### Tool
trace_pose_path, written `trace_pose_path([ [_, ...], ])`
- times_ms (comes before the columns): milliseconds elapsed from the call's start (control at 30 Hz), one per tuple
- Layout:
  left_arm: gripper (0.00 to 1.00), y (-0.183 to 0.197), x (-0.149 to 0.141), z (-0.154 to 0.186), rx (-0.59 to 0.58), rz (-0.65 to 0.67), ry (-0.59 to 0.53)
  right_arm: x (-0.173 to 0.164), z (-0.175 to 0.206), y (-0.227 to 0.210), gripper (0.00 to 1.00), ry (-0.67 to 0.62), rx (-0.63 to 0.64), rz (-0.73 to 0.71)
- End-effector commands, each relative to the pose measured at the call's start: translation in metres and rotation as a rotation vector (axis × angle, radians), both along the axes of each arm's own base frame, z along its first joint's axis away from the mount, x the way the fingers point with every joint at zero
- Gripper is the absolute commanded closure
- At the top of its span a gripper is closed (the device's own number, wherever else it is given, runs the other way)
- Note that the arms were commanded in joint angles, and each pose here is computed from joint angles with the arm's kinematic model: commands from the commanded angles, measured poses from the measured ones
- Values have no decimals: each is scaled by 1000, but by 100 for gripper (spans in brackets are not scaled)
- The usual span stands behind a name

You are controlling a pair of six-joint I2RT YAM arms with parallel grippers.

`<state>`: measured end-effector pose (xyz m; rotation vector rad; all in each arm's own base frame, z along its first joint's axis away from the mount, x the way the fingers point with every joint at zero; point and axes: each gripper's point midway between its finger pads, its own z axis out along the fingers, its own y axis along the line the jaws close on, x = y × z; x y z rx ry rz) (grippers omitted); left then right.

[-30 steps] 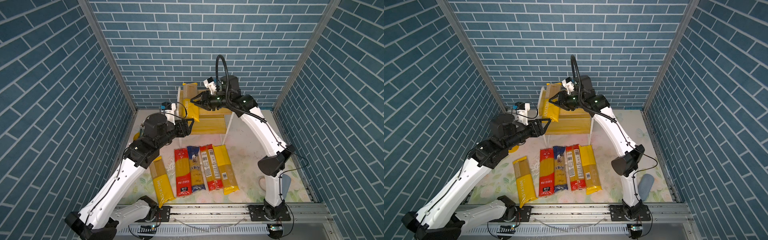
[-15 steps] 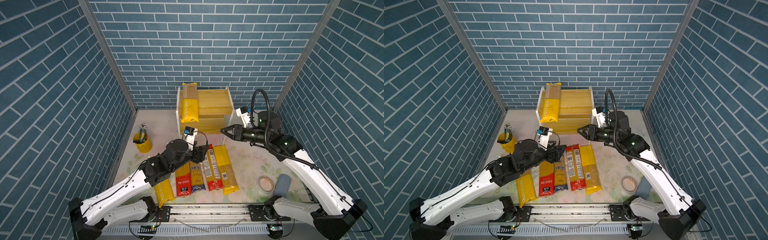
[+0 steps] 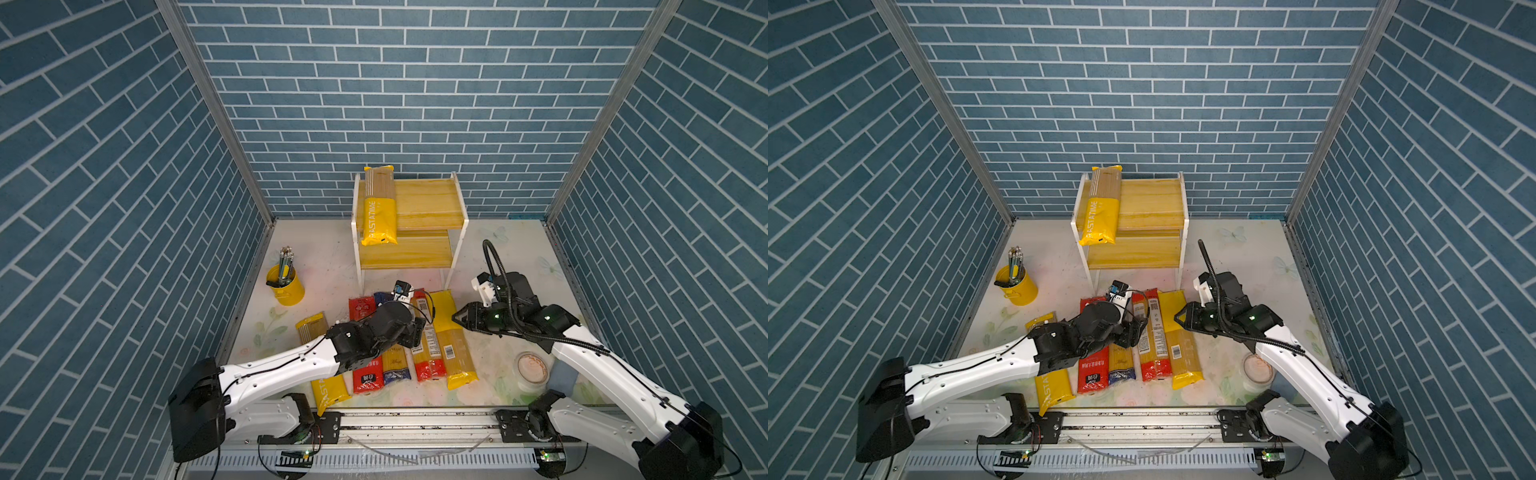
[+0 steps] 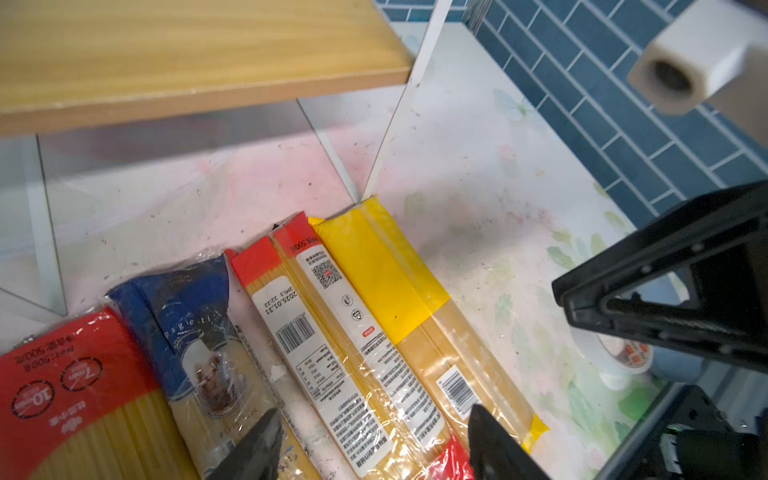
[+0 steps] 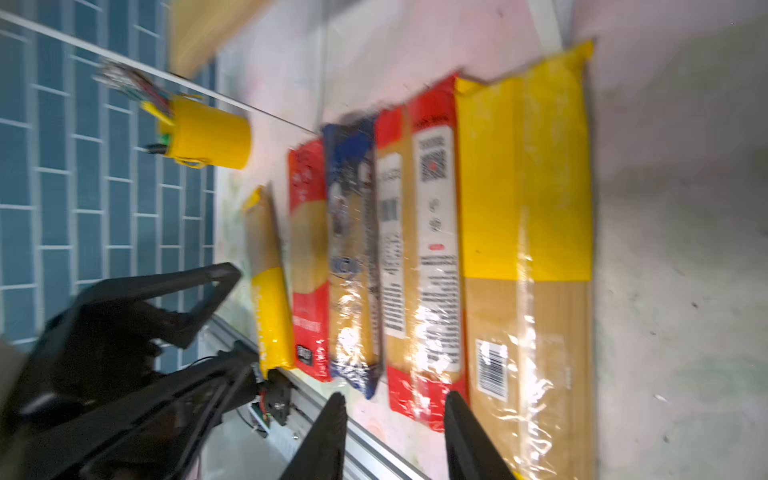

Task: Arrange pasta packages on shelves
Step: Pick up the pasta bag from the center of the table.

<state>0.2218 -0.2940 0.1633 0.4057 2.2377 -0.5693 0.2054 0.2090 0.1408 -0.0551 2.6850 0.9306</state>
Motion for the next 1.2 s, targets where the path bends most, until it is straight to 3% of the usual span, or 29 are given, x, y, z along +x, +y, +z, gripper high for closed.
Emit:
trace_pose_path([
  [0, 29, -7, 5, -6, -24, 28, 2, -5, -54, -28, 55, 82, -167, -26],
  [233, 29, -24, 1, -40, 11, -6, 95, -12, -83, -36, 38, 180, -248, 0],
  [700, 29, -28, -3, -83, 16, 15, 177, -16, -127, -26, 39, 289, -205, 38],
  [800, 29, -29, -2, -86, 17, 15, 179, -16, -132, -13, 43, 307, -133, 51],
  [1000, 29, -30, -3, -88, 6, 17, 184, -16, -109, 0, 72, 261, -23, 82],
  [1167, 28, -32, -1, -77, -11, 11, 162, -11, -79, 12, 86, 249, 135, 46],
])
